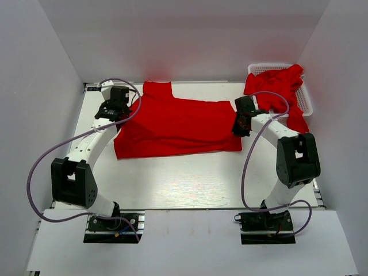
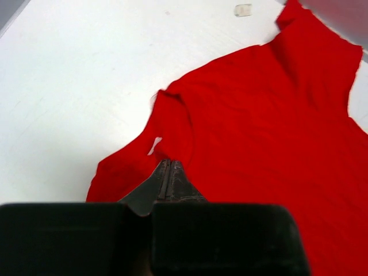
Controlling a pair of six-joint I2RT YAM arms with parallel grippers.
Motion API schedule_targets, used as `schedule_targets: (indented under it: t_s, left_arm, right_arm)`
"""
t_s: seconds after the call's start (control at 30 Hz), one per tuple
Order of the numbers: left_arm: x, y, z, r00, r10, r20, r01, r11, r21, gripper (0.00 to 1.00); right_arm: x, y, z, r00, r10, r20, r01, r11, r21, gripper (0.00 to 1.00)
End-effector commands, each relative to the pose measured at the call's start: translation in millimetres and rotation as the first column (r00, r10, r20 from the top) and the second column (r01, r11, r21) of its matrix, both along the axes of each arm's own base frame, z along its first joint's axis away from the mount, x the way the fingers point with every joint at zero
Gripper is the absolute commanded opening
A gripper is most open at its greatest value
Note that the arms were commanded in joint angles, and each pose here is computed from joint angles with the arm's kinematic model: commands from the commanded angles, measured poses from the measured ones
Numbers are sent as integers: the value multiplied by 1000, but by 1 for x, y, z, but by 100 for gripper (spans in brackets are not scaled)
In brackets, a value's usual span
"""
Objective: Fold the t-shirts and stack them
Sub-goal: Fold the flattened tshirt in 1/3 of the way
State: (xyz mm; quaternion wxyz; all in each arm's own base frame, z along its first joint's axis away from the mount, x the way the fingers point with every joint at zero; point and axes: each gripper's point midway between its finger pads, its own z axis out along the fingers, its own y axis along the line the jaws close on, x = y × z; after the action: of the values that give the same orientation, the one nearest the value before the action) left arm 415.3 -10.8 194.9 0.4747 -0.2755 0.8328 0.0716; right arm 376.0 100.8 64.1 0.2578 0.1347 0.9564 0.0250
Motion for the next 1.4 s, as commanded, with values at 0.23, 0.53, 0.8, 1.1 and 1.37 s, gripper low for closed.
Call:
schedule_targets:
  t_s: [0.23,0.53,0.8,1.1,1.37]
  left_arm:
    - [40,-8,9,996,-80,45,78,996,44,0]
    - [53,-10,-7,997,-80,8,80,996,48,0]
    - [71,-16,-24,996,-90,-9,90,995,43,0]
    - [84,-15,-34,997,-69,-33,71,996,51,0]
    - [90,-14,-59,994,-32,-107,38,998,54,0]
  right_arm:
    - [13,-5,6,1000,-21,14,21,1000,-21,0]
    - [23,-9,-1,999,-38,-10,37,998,-49,0]
    - [27,-10,0,999,-41,1,41,998,-55,0]
    - [37,-10,-5,999,-33,-7,33,997,-63,0]
    - [44,-11,-9,999,-41,-12,40,996,-80,21]
